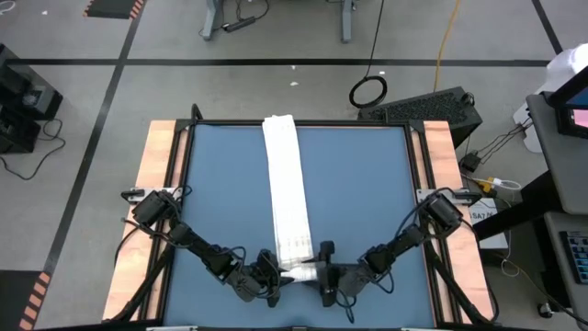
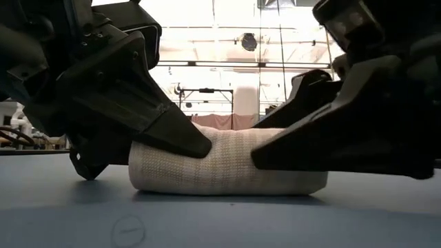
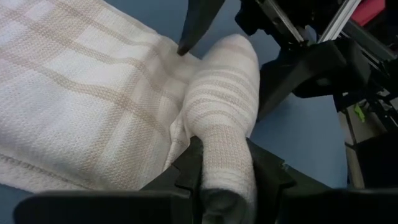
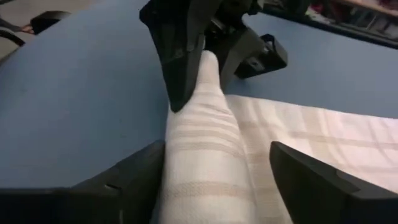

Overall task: Roll towel into tight, uniform cylinder
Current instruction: Roll the white towel

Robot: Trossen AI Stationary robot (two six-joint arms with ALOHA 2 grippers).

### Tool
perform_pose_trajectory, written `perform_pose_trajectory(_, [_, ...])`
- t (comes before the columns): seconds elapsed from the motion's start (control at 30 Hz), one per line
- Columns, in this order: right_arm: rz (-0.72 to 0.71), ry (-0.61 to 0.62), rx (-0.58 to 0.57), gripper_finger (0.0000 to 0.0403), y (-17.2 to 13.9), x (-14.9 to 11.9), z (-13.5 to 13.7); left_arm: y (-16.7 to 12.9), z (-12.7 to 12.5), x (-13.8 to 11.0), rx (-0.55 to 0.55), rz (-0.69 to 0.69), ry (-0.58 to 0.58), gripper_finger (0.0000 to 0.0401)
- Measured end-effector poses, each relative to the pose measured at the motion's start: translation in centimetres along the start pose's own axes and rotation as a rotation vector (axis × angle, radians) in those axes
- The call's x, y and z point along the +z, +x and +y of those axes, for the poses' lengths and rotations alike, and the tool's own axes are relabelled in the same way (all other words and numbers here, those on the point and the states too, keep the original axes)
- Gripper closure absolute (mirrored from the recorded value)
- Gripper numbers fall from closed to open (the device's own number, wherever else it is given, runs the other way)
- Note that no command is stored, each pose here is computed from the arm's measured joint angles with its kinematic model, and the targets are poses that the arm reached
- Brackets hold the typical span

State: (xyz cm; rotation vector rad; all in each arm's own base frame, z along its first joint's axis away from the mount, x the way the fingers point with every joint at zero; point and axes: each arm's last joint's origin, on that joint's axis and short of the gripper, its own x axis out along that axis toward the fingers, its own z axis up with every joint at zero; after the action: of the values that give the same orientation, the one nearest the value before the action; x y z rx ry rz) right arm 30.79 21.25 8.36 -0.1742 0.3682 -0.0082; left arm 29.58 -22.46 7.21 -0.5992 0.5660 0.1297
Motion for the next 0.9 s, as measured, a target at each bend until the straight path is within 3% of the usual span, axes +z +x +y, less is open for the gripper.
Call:
perform_pose_trajectory(0.17, [-0.037,-0.013,0.033,0.0107,-0.3,0.37,0.5,0.0,0.0,0.0,0.0,0.0,0.001,0.0313])
perform_pose_trajectory(0.3, [-0.031,0.01,0.085,0.0122,-0.28,0.34,0.61,0.0,0.0,0.0,0.0,0.0,0.002,0.0313])
perform_pose_trajectory(0.7, [-0.009,0.072,0.089,0.0145,0.13,-0.28,0.47,0.0,-0.01,0.01,-0.002,-0.002,0.0,0.0313])
perform_pose_trajectory(0.9, [0.012,0.119,0.086,0.0178,0.31,-0.61,0.33,0.0,-0.02,0.03,-0.001,-0.006,-0.001,0.0313])
